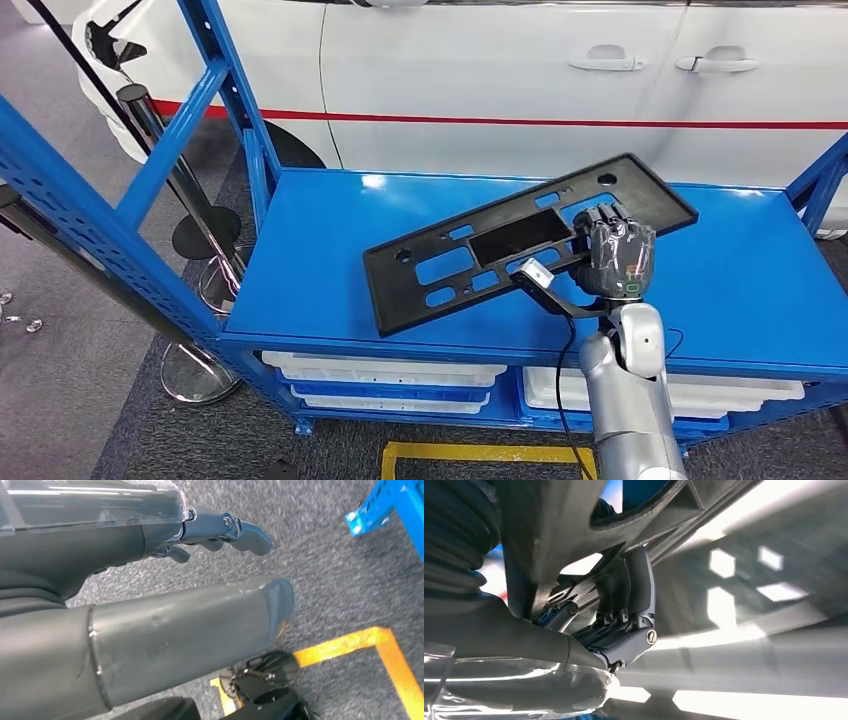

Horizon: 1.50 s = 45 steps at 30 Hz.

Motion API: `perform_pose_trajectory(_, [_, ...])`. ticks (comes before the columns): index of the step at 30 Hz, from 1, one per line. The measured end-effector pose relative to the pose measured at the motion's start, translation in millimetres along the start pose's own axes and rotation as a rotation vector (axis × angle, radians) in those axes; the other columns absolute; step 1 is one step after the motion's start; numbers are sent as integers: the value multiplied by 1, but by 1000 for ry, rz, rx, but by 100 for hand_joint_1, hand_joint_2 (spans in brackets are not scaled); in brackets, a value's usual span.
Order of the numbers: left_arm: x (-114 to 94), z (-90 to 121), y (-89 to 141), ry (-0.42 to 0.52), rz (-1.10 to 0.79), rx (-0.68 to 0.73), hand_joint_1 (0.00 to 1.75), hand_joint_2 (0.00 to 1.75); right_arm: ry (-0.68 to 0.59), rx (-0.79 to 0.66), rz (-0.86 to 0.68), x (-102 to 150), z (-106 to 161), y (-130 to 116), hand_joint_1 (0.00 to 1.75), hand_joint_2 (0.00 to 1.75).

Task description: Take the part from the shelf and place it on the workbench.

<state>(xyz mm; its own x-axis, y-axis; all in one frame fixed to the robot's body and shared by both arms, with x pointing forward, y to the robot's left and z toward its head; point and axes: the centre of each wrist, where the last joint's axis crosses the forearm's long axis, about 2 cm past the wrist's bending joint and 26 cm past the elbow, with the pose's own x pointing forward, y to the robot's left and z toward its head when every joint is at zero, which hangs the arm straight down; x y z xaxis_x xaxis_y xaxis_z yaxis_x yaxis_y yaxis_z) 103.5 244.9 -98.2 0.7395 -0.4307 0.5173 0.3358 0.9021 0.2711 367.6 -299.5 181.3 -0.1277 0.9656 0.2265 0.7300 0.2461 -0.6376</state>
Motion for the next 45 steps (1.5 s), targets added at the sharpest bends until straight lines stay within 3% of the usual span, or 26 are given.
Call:
perform_pose_trajectory(1, [0, 0, 0, -10, -3, 5, 0, 0, -16, -53, -23, 1, -6, -6, 175, 175])
perform_pose_trajectory(5, [-2, 1, -1, -30, 5, -15, 0, 175, 11, -194, -77, 10, -20, -23, 175, 175])
perform_pose_trajectory(18, [-7, 3, -4, -29, 81, -106, 0, 175, -3, -332, -162, 43, -27, -47, 175, 175])
perform_pose_trajectory(29, [-9, 8, -17, -52, 51, -129, 0, 175, -30, -305, -161, 61, -29, -49, 175, 175])
perform_pose_trajectory(45, [-8, 9, -21, 9, 123, -76, 0, 175, -89, -262, -193, 94, -25, -47, 175, 175])
